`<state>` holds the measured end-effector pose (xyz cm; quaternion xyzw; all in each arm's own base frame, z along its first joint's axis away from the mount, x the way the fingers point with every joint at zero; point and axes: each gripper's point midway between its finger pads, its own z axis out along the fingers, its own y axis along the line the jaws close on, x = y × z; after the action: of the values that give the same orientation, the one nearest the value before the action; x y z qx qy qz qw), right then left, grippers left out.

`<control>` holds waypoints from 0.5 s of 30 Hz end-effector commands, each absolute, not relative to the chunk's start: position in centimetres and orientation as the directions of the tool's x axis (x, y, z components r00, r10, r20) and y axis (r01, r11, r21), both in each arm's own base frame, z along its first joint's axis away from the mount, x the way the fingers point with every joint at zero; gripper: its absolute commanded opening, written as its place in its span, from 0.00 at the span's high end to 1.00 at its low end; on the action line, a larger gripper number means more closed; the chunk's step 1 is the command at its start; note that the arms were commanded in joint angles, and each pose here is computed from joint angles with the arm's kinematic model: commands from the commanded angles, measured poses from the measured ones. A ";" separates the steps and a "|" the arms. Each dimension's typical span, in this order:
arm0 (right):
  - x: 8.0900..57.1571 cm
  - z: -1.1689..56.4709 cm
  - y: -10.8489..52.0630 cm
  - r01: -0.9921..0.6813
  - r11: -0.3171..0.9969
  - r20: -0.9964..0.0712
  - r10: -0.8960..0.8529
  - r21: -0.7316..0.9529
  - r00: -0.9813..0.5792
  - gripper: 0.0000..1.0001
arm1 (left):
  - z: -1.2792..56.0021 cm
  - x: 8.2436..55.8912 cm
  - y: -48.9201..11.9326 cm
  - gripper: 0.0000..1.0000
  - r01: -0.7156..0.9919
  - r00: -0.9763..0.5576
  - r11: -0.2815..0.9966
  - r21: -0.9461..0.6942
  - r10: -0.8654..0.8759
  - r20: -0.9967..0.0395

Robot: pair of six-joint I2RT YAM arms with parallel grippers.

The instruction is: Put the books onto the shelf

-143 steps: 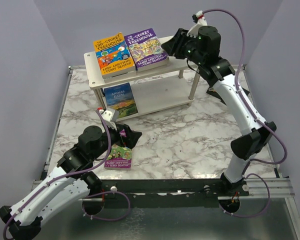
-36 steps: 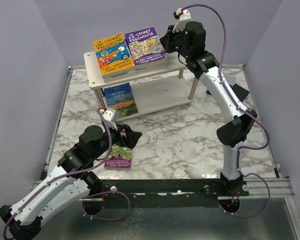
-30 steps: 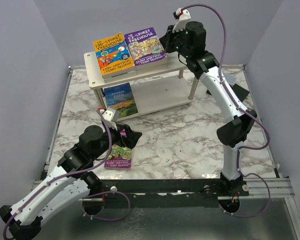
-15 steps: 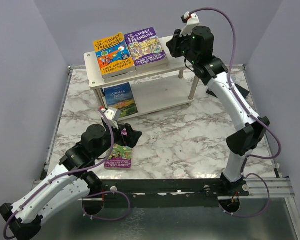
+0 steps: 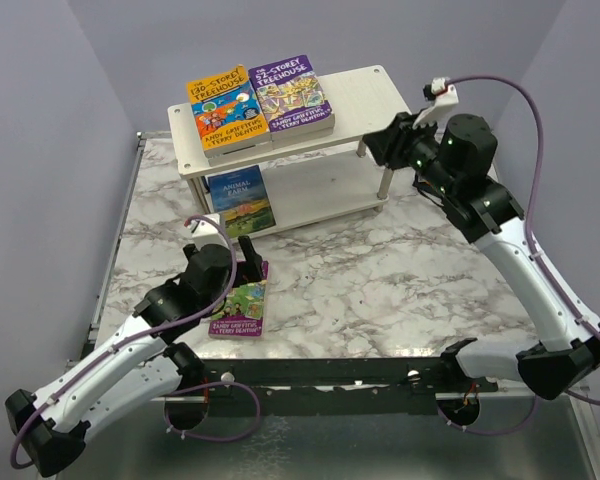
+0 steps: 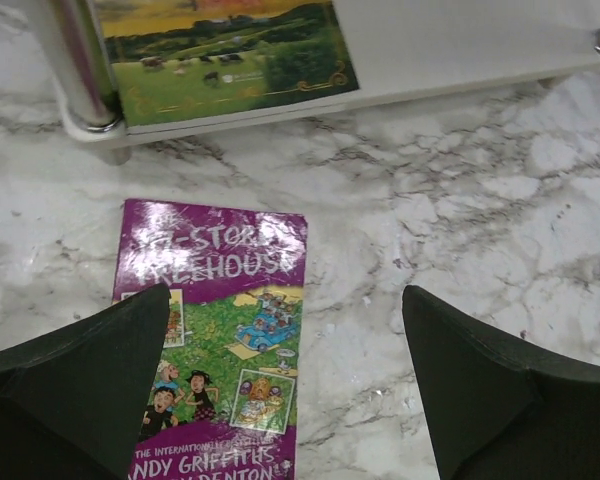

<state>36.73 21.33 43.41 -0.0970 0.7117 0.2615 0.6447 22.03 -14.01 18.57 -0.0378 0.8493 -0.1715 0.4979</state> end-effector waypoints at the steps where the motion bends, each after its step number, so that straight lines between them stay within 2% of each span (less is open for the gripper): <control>1: 33.9 37.7 22.5 -0.514 0.778 -0.921 0.212 0.362 -0.327 0.62 | 16.4 22.5 -9.7 0.01 -0.179 -0.454 0.938 -0.296 -0.346 -0.821; 9: 28.8 28.2 25.7 -0.562 0.659 -0.819 0.149 0.500 -0.554 0.60 | 11.7 22.6 -7.0 0.01 -0.382 -0.423 0.898 -0.219 -0.381 -0.822; 15: 25.5 22.7 28.2 -0.577 0.595 -0.755 0.080 0.560 -0.651 0.60 | 8.5 22.6 -6.3 0.01 -0.424 -0.440 0.894 -0.146 -0.344 -0.829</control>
<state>27.72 25.91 22.97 -0.1318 0.8235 0.3704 0.4091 22.29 -7.71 9.88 -0.1988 0.8630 0.0074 0.4643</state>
